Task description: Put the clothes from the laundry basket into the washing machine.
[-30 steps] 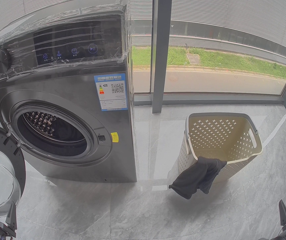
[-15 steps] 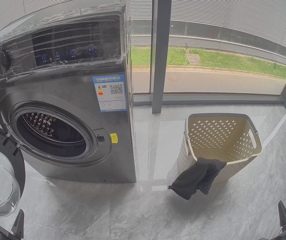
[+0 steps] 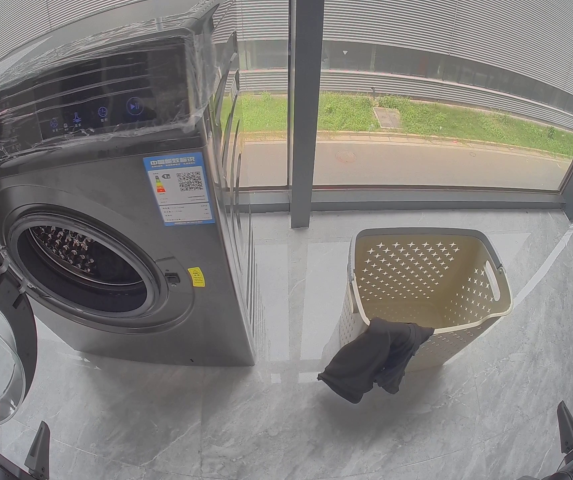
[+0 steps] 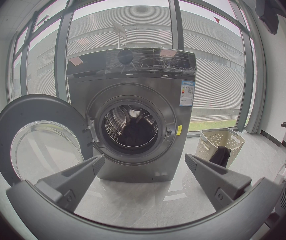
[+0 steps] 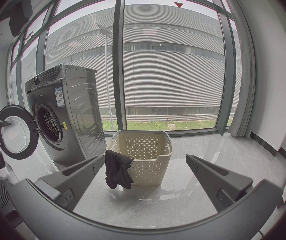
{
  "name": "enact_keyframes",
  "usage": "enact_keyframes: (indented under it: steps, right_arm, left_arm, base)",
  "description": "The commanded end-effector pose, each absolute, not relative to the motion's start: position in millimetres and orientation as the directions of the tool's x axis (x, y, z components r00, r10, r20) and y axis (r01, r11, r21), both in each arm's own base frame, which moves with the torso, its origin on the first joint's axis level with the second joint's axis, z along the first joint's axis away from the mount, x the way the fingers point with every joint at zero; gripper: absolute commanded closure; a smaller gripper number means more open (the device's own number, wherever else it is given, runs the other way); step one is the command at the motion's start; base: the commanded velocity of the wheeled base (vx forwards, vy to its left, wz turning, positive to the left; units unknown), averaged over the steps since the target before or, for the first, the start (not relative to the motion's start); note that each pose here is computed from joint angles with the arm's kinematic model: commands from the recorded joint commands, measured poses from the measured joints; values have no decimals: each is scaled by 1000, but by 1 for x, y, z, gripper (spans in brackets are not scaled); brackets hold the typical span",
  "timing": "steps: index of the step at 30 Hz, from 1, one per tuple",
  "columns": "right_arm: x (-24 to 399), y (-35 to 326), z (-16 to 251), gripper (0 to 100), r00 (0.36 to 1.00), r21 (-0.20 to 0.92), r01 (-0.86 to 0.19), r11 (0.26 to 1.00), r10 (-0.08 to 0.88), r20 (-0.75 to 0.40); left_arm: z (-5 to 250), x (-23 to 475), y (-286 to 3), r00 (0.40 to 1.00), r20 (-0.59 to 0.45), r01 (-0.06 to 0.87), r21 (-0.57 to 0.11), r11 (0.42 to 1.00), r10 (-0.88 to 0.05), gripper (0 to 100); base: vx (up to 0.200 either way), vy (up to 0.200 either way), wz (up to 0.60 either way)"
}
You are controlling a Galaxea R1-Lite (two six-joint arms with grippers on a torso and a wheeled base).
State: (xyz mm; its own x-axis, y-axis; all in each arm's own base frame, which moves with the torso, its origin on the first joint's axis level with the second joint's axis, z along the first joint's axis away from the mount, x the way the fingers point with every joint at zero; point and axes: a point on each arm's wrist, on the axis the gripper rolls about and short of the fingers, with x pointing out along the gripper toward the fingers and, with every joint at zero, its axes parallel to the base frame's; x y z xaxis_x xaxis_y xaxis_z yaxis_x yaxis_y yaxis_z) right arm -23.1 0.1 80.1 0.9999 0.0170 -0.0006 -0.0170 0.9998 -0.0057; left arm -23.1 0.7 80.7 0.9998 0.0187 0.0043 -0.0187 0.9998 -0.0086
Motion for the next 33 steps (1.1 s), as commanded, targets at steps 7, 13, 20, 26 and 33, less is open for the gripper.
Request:
enact_keyframes:
  steps: [7,13,20,26,33]
  right_arm:
    - [-23,0,75,0,1000,-6,-17,1000,17,-3]
    - [-23,0,75,0,1000,-6,-17,1000,17,-3]
    - [-23,0,75,0,1000,-8,-15,1000,15,-5]
    - [-31,0,105,0,992,-6,-30,1000,31,125]
    - [-1,4,177,0,931,54,-356,933,359,-68]
  left_arm:
    - [76,-23,1,1000,-3,-22,-14,1000,21,0]
    - [76,-23,1,1000,-3,-22,-15,1000,21,0]
    - [76,-23,1,1000,-2,-20,-14,1000,20,0]
    - [76,-23,1,1000,-3,-20,-11,1000,20,0]
    - [76,-23,1,1000,-3,-18,-14,1000,18,0]
  base:
    - [0,0,0]
    - [-133,-133,0]
    - [-143,-143,0]
    - [0,0,0]
    - [0,0,0]
